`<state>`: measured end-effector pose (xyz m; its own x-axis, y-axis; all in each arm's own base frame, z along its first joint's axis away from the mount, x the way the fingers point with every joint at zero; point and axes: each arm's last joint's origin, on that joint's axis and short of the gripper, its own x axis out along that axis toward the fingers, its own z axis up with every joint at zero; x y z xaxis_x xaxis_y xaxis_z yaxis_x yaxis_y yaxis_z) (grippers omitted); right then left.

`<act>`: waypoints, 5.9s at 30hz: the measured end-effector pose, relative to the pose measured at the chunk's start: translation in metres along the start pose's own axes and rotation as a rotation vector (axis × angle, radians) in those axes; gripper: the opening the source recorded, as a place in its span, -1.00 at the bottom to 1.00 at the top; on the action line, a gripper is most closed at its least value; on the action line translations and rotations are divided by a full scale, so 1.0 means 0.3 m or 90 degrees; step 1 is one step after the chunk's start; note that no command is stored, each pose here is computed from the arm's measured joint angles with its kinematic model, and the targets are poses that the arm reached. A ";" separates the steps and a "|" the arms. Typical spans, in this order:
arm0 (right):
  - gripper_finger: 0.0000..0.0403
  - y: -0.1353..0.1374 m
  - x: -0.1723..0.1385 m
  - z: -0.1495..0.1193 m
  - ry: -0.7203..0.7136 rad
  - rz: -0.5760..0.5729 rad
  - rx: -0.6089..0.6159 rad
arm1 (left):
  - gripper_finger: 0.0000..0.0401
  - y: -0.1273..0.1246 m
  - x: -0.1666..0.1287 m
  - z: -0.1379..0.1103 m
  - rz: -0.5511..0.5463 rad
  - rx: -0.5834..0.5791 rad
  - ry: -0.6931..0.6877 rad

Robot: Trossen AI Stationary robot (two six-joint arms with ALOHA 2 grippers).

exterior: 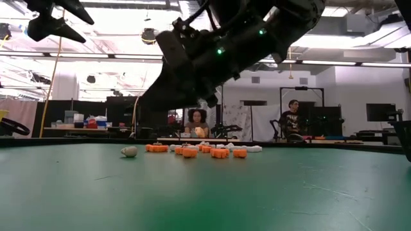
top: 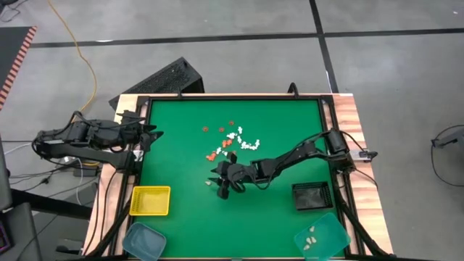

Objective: Sort Halloween decoration
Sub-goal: Put the skull model into the green bin, then put the orange pumpkin toy into the black bin

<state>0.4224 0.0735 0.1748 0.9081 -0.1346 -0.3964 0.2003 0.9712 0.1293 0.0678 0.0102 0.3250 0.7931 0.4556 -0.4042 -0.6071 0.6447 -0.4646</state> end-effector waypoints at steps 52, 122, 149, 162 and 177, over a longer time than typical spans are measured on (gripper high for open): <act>-0.87 0.097 0.175 -0.119 0.070 -0.063 0.041 | 0.30 0.009 0.002 -0.012 0.013 0.008 0.025; -0.87 0.442 -0.997 -0.313 0.751 -0.011 0.309 | 0.30 0.006 0.002 -0.014 0.002 -0.069 0.041; 0.08 0.358 -1.014 -0.214 0.715 0.104 0.364 | 0.30 0.007 0.002 -0.012 0.009 -0.075 0.031; 0.01 0.013 -0.972 0.136 0.226 0.100 0.249 | 0.30 0.007 0.002 -0.013 0.009 -0.070 0.031; 0.01 -0.389 -0.660 0.223 0.136 -0.327 0.151 | 0.30 0.010 0.002 -0.013 0.020 -0.079 0.023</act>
<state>0.2440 -0.0265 0.2991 0.5847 -0.5082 -0.6324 0.6923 0.7189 0.0624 0.0663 0.0101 0.3203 0.7723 0.4506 -0.4478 -0.6353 0.5485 -0.5436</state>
